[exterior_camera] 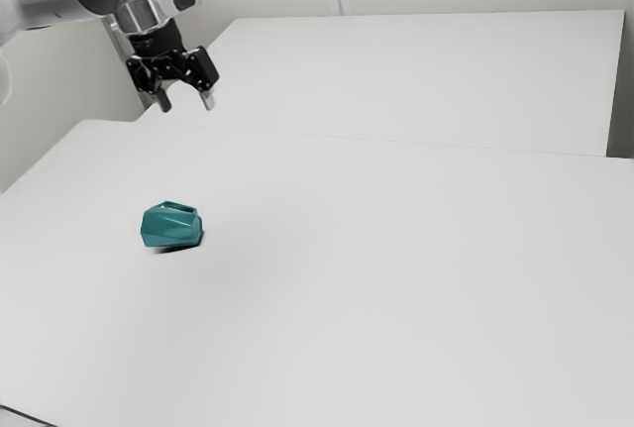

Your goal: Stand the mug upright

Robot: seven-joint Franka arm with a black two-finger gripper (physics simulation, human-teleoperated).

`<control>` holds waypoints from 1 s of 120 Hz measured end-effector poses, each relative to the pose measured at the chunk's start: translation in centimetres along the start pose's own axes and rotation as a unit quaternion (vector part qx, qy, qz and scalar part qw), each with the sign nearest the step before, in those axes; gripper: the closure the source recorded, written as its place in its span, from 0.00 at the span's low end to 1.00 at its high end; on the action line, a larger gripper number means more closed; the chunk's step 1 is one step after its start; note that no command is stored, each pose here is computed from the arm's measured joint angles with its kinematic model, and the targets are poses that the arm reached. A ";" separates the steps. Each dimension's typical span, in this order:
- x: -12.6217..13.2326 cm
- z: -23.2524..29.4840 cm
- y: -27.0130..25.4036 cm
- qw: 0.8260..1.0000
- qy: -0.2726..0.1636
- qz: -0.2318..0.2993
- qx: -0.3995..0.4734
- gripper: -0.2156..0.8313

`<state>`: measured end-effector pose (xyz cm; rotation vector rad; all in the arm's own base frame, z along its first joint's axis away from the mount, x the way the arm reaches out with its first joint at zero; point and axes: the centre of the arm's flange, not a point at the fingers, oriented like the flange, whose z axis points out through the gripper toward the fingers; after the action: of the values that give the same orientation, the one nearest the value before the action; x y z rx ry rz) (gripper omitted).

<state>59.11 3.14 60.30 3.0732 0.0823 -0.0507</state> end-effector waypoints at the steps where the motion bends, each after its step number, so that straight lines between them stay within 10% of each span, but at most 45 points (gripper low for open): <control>1: 0.0 0.0 0.0 1.000 0.000 0.000 0.000 0.21; 120: -2.4 3.9 -20.5 0.962 -0.022 -0.191 -0.192 0.21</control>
<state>55.52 23.17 55.14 2.6229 0.6059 -0.1091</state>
